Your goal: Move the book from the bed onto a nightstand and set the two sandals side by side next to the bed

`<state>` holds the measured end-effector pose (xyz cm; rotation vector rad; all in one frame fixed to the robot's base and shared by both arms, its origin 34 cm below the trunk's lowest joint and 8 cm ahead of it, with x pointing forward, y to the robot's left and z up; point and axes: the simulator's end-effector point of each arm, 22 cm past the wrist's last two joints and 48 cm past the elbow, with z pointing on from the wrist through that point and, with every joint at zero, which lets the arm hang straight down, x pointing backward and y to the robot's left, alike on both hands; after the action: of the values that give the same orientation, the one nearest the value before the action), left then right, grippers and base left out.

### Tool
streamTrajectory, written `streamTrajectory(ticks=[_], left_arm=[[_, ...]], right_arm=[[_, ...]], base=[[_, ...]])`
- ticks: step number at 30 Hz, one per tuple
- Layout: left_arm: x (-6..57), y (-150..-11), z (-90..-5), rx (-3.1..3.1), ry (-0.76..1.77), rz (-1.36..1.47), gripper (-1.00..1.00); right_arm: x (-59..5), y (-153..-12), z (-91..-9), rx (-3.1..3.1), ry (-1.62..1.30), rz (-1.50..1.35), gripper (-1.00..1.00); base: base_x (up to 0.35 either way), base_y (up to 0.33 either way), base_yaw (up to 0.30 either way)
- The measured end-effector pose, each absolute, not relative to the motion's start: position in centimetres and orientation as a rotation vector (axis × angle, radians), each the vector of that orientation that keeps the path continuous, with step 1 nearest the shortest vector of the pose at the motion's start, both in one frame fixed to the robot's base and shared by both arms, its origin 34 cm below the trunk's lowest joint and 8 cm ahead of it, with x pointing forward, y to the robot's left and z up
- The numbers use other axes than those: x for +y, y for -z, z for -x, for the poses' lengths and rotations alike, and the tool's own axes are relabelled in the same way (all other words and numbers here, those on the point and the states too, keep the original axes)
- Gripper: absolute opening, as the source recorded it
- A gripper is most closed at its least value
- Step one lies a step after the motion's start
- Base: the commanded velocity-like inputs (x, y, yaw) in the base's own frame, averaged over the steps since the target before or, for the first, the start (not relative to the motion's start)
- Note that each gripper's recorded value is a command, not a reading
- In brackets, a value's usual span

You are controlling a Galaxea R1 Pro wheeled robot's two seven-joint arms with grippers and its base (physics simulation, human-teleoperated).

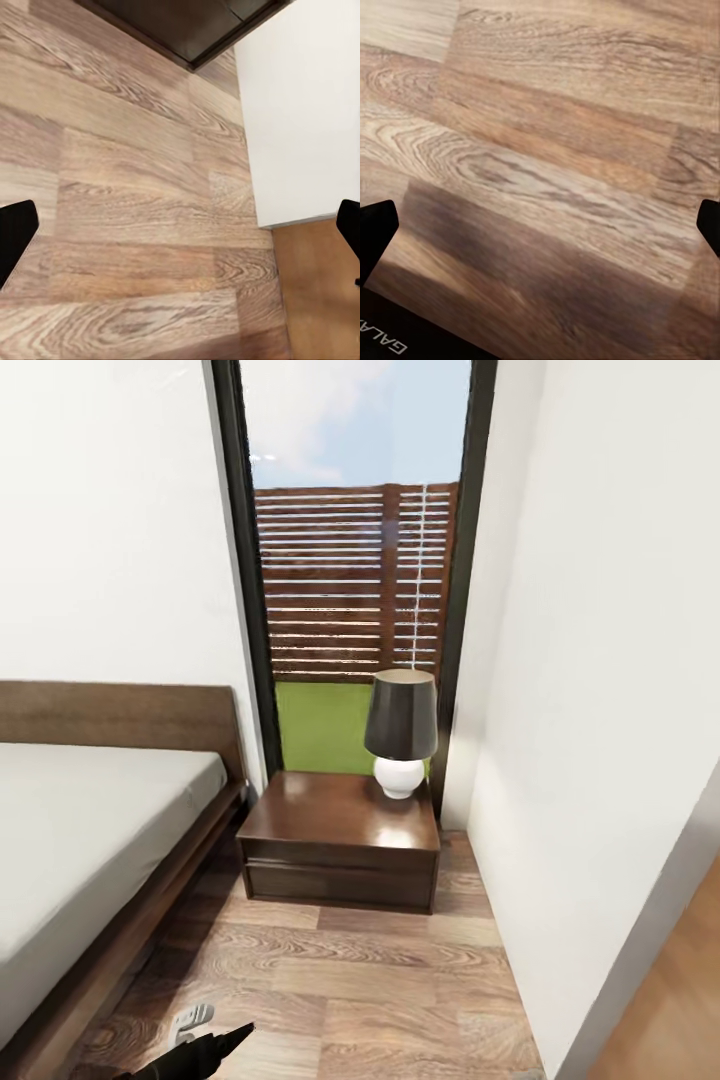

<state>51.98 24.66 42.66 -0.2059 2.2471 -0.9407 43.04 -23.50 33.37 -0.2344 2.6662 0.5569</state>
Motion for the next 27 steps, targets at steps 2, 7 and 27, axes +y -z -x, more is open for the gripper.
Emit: streamTrajectory(ticks=[2,7,27], left_arm=[[24.67,-42.65,-51.98,2.247,0.940,0.206,1.00],[24.67,-42.65,-51.98,2.247,0.940,0.206,1.00],[24.68,-42.66,-51.96,2.247,0.940,0.206,1.00]], right_arm=[[-23.52,-33.38,-43.05,2.666,-0.557,0.235,1.00],[-23.48,-33.37,-43.04,2.666,-0.557,0.234,1.00],[-23.50,-33.39,-43.04,2.666,-0.556,0.234,1.00]], base=[[0.005,-0.002,0.284],[0.001,0.000,0.291],[0.150,-0.039,0.292]])
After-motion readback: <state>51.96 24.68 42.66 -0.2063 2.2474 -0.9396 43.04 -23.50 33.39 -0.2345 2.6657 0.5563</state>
